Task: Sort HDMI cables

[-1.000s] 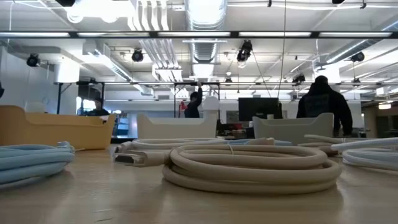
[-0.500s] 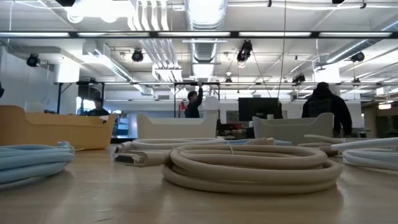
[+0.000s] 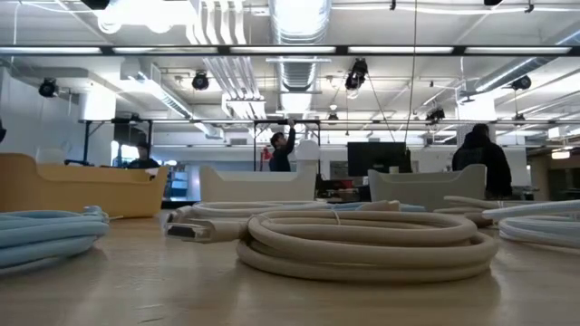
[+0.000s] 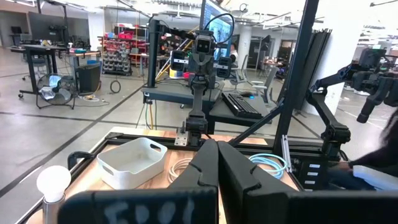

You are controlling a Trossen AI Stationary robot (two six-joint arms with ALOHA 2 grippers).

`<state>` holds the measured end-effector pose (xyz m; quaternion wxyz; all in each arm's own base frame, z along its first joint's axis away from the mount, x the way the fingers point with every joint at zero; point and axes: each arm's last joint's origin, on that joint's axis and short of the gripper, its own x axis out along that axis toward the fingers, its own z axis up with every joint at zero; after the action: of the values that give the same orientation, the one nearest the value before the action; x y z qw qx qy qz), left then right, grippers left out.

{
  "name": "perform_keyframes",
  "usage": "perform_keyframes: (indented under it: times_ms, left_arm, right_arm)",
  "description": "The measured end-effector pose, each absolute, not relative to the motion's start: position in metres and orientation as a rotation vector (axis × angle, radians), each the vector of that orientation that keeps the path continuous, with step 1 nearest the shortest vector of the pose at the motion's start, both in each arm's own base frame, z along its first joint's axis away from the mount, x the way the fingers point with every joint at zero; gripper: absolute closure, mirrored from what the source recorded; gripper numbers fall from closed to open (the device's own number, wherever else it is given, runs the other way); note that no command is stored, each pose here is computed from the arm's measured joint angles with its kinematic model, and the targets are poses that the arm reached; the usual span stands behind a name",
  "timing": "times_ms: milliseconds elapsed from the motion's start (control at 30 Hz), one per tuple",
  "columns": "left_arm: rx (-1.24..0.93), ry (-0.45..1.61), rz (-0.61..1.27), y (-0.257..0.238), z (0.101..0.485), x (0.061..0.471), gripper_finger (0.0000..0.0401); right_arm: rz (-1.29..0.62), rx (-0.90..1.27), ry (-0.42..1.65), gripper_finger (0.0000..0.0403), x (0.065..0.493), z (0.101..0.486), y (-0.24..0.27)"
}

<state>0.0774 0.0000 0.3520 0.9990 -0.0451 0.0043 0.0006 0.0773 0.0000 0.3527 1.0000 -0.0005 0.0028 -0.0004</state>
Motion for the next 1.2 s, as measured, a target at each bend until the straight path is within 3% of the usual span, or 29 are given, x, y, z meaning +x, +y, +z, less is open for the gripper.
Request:
perform_keyframes:
  times_ms: [1200]
  left_arm:
    - [-0.090,0.008,0.001,0.0000,0.3520,0.0773,0.0401]
  right_arm:
    - [0.000,-0.001,0.006,0.0374,0.0773,0.3527,0.0000]
